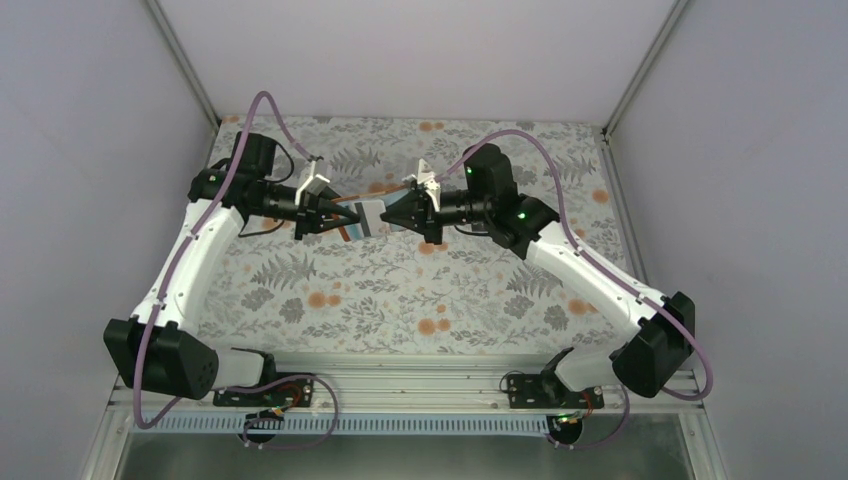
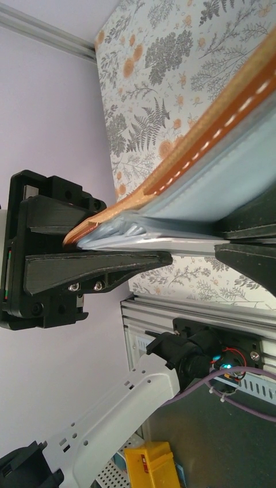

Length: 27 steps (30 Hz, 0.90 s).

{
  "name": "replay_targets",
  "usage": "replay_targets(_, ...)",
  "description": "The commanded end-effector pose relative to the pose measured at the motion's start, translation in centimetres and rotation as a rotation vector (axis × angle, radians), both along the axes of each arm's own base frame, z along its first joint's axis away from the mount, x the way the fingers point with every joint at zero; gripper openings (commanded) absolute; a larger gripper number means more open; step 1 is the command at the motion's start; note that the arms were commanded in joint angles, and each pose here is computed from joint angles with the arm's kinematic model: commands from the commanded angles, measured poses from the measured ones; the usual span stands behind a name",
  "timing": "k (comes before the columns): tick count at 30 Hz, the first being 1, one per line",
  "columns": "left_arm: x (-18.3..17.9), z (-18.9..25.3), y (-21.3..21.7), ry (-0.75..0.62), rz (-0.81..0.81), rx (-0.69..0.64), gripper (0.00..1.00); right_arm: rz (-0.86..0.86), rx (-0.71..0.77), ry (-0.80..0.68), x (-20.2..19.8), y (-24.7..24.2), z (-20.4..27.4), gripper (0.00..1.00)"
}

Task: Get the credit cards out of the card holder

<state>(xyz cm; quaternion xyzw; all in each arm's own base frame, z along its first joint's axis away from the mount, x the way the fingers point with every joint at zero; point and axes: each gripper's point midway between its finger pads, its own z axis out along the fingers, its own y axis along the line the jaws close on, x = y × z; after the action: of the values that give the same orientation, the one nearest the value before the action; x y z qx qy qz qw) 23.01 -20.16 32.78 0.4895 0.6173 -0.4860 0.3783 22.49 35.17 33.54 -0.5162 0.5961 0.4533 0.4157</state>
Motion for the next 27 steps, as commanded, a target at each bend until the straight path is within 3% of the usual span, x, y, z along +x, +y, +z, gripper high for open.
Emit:
replay_targets(1, 0.3, 0.3, 0.2, -0.036, 0.005, -0.006, 0.09, 0.007, 0.007, -0.029, -0.3, -0.7, 0.5, 0.04)
replay_targets(3, 0.3, 0.2, 0.2, -0.034, 0.005, -0.004, 0.16, 0.008, 0.009, -0.031, -0.2, -0.8, 0.6, 0.04)
replay_targets(6, 0.3, 0.2, 0.2, -0.036, 0.006, -0.001, 0.18, 0.019, 0.010, -0.024, -0.4, -0.7, 0.7, 0.04)
replay_targets(10, 0.1, 0.3, 0.2, -0.041, 0.001, -0.004, 0.15, 0.008, 0.010, -0.035, -0.4, -0.9, 1.0, 0.04)
replay_targets(13, 0.1, 0.4, 0.2, -0.047, -0.001, -0.004, 0.03, -0.001, 0.006, -0.040, -0.2, -1.0, 1.3, 0.04)
replay_targets(15, 0.0, 0.4, 0.2, -0.051, -0.005, -0.006, 0.02, 0.001, -0.001, -0.037, -0.1, -0.9, 1.1, 0.05)
replay_targets(20, -0.4, 0.6, 0.2, -0.064, -0.020, -0.018, 0.02, -0.080, -0.013, -0.064, 0.8, -1.8, 0.8, 0.20)
replay_targets(27, -0.4, 0.6, 0.2, -0.063, -0.024, -0.022, 0.02, -0.170, -0.013, -0.054, 2.4, -2.2, 0.5, 0.21)
